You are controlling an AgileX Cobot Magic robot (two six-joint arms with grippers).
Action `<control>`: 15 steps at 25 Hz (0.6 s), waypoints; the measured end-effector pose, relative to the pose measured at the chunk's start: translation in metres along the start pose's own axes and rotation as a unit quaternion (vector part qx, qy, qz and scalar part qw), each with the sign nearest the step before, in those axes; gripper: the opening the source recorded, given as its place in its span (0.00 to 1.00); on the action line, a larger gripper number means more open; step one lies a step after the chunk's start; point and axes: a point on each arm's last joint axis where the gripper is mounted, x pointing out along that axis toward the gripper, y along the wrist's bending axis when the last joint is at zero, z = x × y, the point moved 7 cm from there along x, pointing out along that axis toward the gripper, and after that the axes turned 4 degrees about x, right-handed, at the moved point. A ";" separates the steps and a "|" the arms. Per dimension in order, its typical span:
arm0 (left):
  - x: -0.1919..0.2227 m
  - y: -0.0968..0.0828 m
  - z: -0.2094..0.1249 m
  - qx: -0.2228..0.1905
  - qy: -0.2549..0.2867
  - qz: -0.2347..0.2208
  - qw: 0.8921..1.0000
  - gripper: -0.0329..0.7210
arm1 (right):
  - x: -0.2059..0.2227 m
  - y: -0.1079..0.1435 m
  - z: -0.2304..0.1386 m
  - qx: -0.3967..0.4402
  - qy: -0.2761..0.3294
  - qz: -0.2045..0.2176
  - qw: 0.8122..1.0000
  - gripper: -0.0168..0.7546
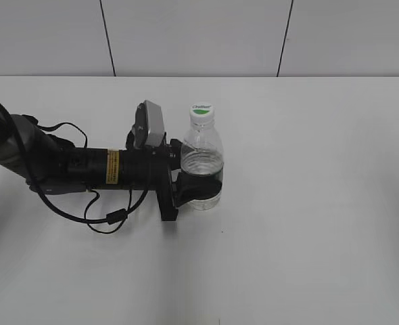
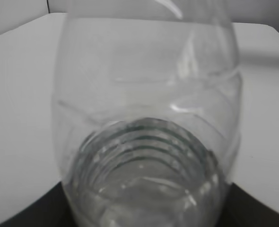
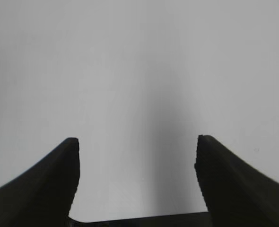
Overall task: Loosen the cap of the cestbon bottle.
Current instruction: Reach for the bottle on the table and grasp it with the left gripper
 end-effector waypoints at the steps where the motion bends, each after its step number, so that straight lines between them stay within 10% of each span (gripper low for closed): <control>1: 0.000 -0.002 0.000 0.001 0.000 -0.005 1.000 0.55 | 0.003 0.000 0.004 0.000 0.018 0.000 1.000 0.78; 15: 0.011 -0.020 0.003 -0.001 0.002 -0.045 0.999 0.55 | 0.058 0.011 0.055 0.016 0.185 0.035 0.982 0.77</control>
